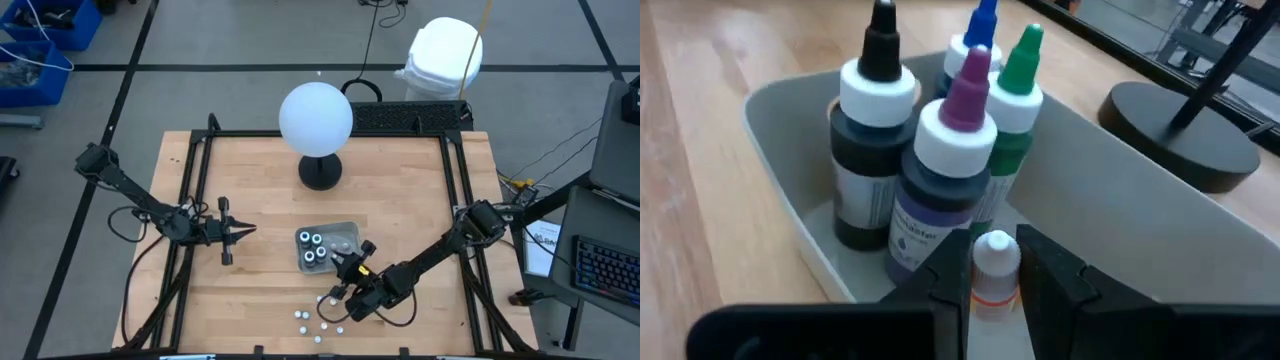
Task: Pick & Place food coloring
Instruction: Put the small orange food coloring bottle into the gray bin
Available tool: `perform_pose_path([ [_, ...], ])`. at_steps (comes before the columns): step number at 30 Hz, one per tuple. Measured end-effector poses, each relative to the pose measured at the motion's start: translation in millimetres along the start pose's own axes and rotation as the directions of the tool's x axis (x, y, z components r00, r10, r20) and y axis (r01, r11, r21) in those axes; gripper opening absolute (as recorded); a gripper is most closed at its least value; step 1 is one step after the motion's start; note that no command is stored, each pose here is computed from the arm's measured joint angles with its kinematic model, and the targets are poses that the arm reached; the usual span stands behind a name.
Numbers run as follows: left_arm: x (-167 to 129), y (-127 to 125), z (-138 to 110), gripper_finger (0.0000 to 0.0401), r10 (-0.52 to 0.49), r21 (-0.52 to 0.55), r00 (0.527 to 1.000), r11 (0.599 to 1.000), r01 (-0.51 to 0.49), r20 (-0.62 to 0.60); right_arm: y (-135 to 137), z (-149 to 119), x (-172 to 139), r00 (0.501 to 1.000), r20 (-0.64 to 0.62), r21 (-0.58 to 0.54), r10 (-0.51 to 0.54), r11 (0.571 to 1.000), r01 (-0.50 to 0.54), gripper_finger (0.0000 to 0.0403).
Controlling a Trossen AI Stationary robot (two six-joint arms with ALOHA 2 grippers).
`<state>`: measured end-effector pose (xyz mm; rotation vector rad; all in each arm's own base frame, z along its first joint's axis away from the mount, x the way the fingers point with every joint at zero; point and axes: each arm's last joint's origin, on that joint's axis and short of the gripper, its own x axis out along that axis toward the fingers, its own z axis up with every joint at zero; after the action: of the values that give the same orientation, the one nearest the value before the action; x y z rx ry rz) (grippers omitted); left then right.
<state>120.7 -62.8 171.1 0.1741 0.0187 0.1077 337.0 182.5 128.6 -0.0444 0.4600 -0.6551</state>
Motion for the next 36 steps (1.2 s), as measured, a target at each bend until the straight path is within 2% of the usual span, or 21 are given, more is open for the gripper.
perform_pose_path([
  [8, 0.0, 0.0, 0.0, 0.0037, 0.000, 0.000, 1.000, 1.000, 0.000, 0.000, -4.0, 2.0, 12.8, 0.992, -0.099, -0.005, 0.072, 0.997, -0.073, 0.0051],
  [26, 0.0, 0.0, 0.0, 0.0037, 0.000, -0.015, 1.000, 1.000, 0.000, 0.000, -7.8, 3.1, 18.8, 0.991, -0.118, -0.026, 0.063, 0.997, -0.066, 0.0062],
  [36, 0.0, 0.0, 0.1, 0.0037, 0.001, -0.015, 1.000, 1.000, -0.001, 0.000, -9.0, 4.0, 22.6, 0.984, -0.150, -0.010, 0.093, 0.995, -0.095, 0.0069],
])
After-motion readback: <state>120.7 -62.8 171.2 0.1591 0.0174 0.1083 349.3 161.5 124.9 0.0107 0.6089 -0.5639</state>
